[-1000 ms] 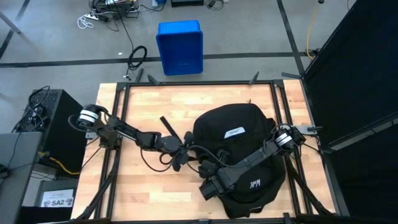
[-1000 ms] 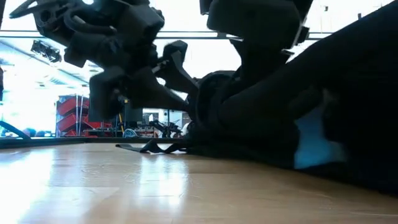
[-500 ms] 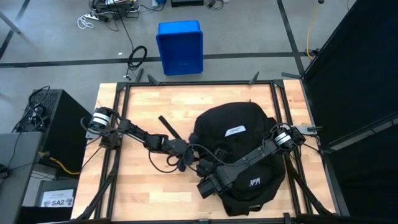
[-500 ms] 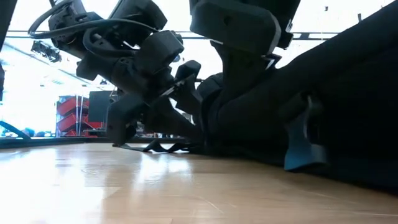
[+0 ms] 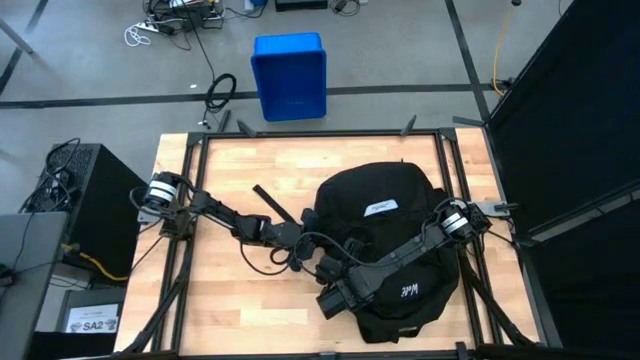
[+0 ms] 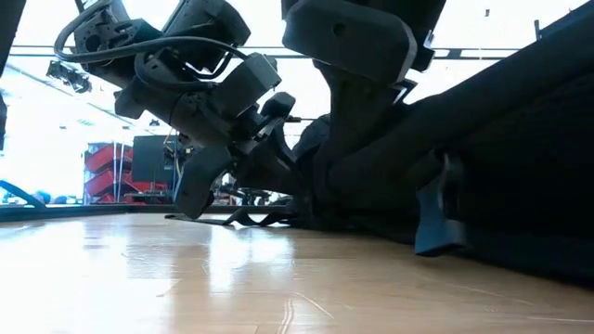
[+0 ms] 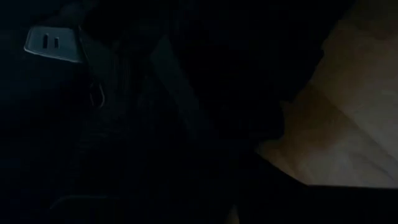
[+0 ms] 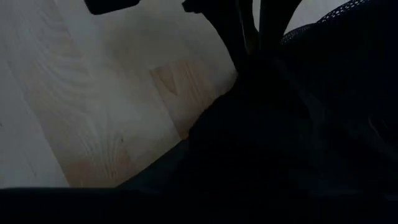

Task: Unpack backpack
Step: Open the black backpack

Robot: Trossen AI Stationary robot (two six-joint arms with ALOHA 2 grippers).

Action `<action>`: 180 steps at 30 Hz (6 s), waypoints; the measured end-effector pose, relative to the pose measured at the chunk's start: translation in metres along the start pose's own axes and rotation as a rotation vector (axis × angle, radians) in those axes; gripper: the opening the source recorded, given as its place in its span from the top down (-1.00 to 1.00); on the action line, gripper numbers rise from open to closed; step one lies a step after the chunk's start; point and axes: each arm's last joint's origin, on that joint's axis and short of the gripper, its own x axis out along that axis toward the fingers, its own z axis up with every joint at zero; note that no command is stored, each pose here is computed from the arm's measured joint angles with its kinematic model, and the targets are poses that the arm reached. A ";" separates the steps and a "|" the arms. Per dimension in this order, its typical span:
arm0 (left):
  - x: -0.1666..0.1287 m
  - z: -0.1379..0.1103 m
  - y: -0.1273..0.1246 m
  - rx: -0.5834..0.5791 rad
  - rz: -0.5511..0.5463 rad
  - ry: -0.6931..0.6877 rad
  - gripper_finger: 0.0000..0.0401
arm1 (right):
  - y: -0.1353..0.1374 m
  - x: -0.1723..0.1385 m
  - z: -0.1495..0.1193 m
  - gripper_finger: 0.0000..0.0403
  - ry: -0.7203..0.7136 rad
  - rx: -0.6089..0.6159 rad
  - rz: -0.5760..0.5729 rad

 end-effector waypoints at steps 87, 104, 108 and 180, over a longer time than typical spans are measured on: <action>-0.074 -0.011 -0.017 -0.018 0.062 0.198 1.00 | 0.029 -0.077 -0.060 1.00 0.133 0.042 0.186; -0.107 -0.011 0.002 -0.182 -0.024 0.065 0.17 | 0.022 -0.062 -0.025 1.00 -0.017 -0.022 0.208; -0.118 0.002 0.001 -0.205 -0.093 -0.070 -0.05 | 0.020 -0.059 -0.021 1.00 -0.026 -0.030 0.202; -0.118 0.038 -0.006 -0.172 0.004 -0.079 1.00 | 0.009 -0.127 -0.035 1.00 -0.118 0.071 0.165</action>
